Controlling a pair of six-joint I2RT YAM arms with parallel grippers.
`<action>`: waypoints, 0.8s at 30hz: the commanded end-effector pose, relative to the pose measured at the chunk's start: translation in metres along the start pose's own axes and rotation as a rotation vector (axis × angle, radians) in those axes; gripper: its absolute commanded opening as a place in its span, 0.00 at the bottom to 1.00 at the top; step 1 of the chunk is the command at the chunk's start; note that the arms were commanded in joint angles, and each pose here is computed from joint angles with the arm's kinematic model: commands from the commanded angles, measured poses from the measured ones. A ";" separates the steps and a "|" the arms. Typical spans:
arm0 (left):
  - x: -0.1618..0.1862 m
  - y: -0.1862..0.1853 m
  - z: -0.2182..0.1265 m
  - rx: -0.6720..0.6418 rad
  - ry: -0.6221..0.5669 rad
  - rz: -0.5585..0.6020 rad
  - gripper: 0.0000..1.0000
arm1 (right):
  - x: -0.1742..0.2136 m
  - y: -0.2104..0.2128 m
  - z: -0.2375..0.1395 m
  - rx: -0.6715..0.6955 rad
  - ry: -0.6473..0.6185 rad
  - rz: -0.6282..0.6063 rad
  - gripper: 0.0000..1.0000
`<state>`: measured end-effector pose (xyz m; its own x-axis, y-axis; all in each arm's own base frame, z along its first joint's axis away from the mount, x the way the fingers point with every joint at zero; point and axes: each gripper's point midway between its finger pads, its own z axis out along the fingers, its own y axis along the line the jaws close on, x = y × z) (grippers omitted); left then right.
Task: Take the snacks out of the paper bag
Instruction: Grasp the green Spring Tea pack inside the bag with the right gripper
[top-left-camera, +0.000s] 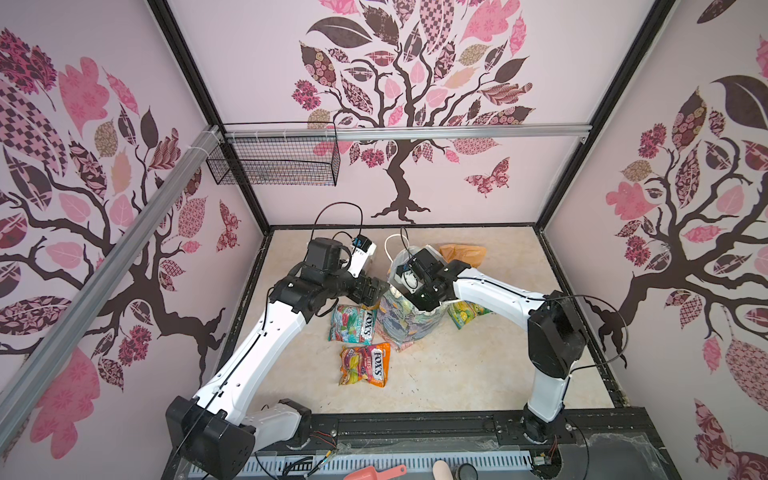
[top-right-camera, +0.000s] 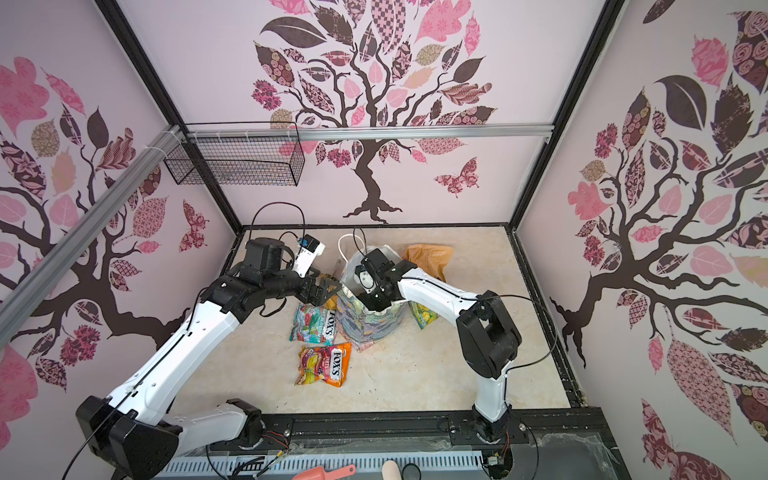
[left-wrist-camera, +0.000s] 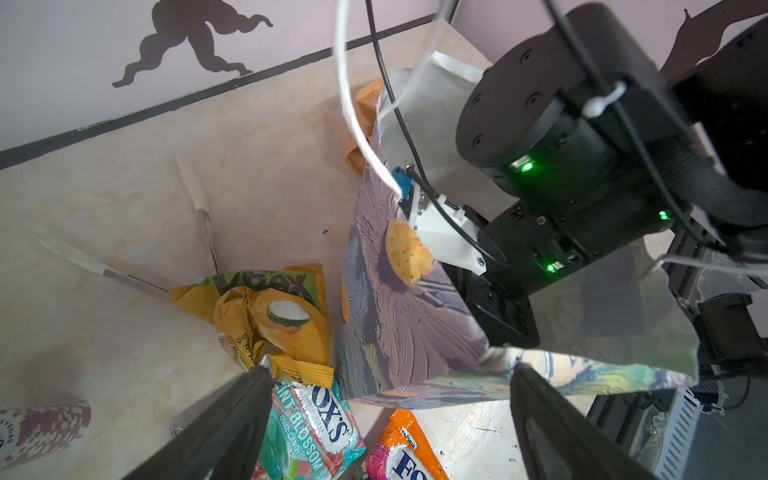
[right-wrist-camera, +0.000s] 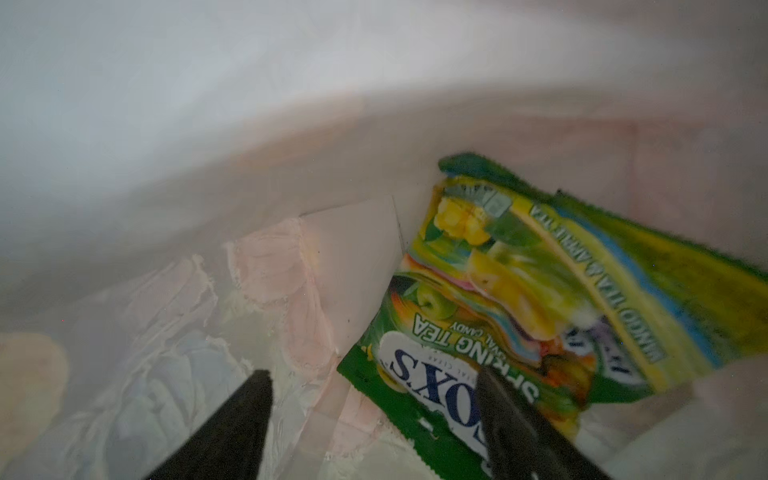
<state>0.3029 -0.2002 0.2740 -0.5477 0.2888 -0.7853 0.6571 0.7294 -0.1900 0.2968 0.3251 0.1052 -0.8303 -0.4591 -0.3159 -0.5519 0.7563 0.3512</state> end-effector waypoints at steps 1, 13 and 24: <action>-0.017 -0.005 -0.008 0.008 -0.036 0.010 0.91 | 0.026 0.000 0.017 0.012 0.116 -0.003 0.88; -0.017 -0.004 -0.007 -0.001 -0.033 0.012 0.91 | 0.079 0.000 0.055 -0.001 0.318 -0.048 1.00; -0.016 -0.003 -0.007 -0.009 -0.031 0.014 0.91 | 0.090 -0.048 0.092 0.230 0.311 0.018 0.98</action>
<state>0.3026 -0.2007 0.2733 -0.5483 0.2932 -0.7832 0.6566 0.7310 -0.1859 0.2635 0.3223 0.0361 -0.8129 -0.5647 -0.1424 -0.5808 0.7682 0.2694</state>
